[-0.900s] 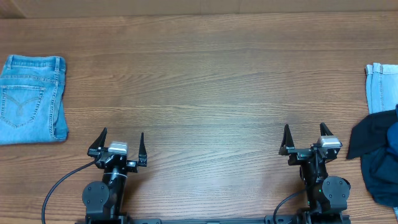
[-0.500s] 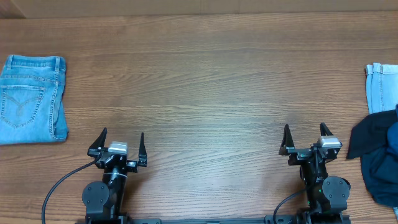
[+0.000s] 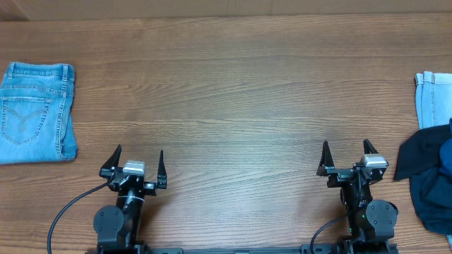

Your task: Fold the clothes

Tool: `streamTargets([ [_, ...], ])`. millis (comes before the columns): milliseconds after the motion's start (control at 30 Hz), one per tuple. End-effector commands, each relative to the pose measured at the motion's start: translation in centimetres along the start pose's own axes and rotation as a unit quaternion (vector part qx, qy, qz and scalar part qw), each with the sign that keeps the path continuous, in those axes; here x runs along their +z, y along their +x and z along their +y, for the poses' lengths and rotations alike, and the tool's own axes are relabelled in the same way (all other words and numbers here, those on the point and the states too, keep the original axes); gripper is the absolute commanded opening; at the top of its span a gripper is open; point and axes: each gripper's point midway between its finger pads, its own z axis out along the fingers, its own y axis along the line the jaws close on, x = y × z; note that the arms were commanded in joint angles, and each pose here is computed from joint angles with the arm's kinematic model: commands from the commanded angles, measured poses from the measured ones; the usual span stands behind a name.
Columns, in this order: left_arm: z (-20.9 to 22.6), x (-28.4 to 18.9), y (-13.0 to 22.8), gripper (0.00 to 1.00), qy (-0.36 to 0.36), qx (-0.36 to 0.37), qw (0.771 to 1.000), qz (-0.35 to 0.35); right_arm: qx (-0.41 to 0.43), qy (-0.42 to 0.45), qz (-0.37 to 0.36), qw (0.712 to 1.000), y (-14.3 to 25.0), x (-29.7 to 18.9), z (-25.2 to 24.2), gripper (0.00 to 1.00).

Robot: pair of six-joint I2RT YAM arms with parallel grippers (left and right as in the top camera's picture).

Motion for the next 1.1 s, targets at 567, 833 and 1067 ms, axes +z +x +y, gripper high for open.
streamTargets([
  [567,0.3,-0.1,-0.4,1.00,-0.007,-0.140,0.990,-0.009,0.039,-0.030,-0.023,0.998,-1.0,-0.1,1.0,1.00],
  [833,0.5,-1.5,-6.4,1.00,0.004,-0.134,0.991,0.008,0.081,0.056,0.005,0.995,-3.0,0.0,-1.7,1.00],
  [1067,0.7,1.0,-8.9,1.00,0.016,-0.158,0.967,0.200,0.090,0.030,0.196,0.976,-4.0,4.5,0.0,1.00],
])
